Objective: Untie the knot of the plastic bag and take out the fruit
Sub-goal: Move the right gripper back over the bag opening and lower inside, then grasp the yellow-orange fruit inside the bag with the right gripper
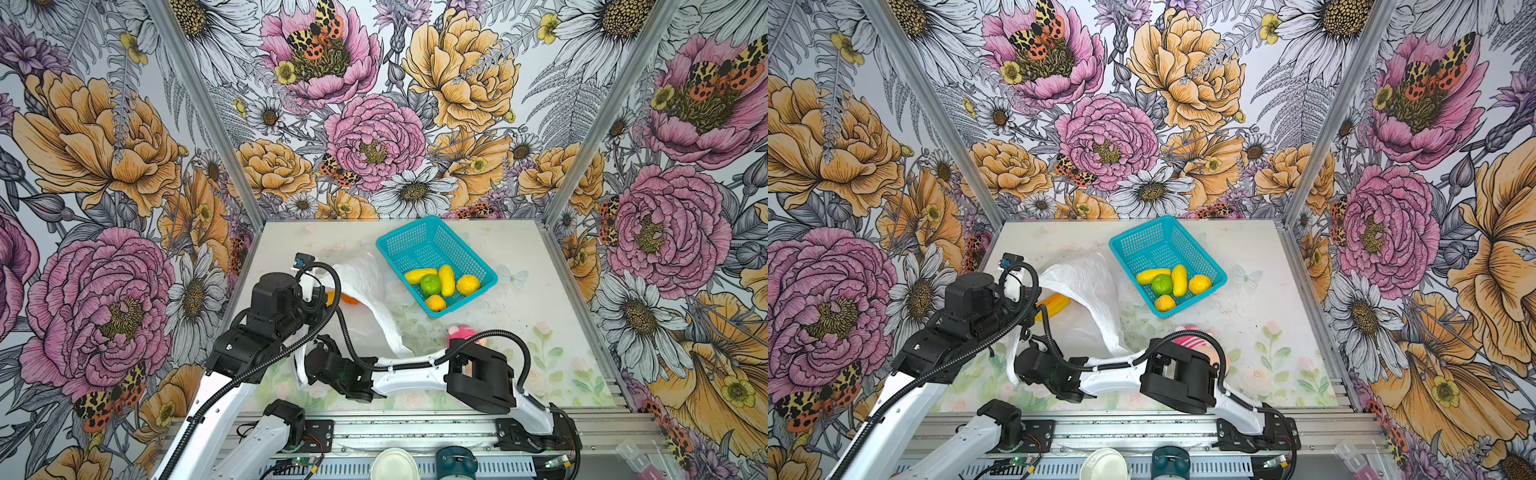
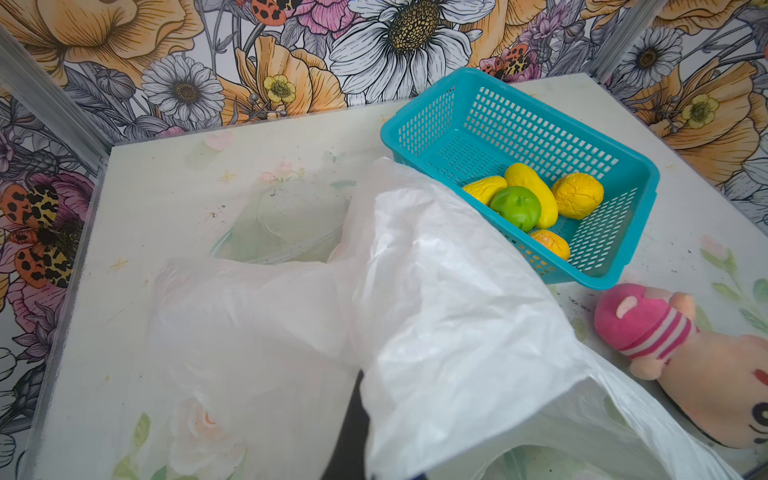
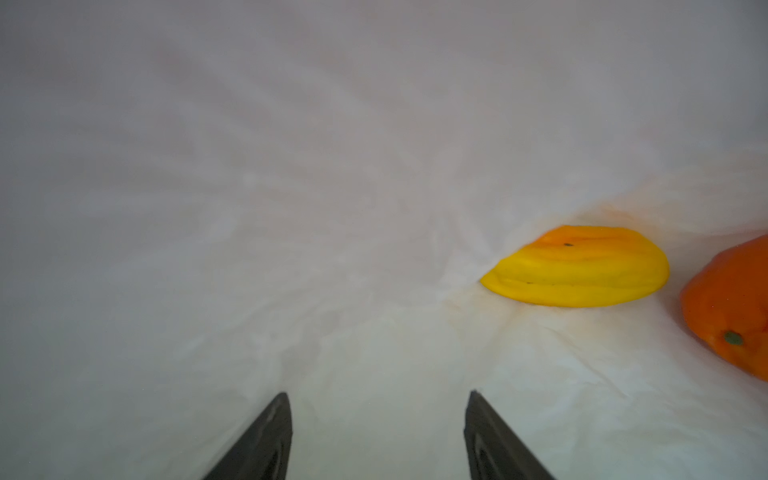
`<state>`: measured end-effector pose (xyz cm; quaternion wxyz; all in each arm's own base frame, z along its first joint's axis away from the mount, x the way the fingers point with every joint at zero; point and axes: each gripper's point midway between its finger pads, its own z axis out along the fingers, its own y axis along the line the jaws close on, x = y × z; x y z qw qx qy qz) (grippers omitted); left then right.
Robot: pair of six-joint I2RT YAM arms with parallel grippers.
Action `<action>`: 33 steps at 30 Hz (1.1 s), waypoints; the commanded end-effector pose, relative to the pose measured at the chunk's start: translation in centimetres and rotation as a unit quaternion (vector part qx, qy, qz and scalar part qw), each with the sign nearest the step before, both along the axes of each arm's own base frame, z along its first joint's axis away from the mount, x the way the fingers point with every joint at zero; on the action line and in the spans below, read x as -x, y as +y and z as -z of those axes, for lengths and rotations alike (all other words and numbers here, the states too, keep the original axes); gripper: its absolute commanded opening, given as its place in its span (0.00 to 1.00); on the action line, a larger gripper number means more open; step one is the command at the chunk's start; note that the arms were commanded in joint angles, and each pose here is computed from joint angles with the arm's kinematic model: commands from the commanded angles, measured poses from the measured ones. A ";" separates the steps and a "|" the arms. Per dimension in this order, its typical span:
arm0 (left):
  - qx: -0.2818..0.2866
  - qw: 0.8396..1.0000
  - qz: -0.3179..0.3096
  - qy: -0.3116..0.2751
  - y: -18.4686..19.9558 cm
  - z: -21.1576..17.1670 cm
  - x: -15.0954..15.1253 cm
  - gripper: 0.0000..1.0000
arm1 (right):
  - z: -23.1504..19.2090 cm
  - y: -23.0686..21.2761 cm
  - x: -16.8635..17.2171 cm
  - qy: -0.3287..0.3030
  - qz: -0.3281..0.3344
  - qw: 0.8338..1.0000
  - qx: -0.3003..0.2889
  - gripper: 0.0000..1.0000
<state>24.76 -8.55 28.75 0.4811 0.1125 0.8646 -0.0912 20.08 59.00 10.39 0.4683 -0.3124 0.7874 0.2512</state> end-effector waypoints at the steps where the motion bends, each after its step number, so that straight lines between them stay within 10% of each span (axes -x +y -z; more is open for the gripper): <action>1: 0.005 1.000 0.018 -0.016 -0.8 -0.7 -0.1 0.00 | 0.5 -1.7 -2.1 -0.017 0.029 0.999 0.030 0.67; 33: 0.027 0.997 0.076 -0.008 -3.3 -0.6 0.6 0.00 | 3.6 -2.6 -13.0 0.168 0.220 0.950 -0.142 0.92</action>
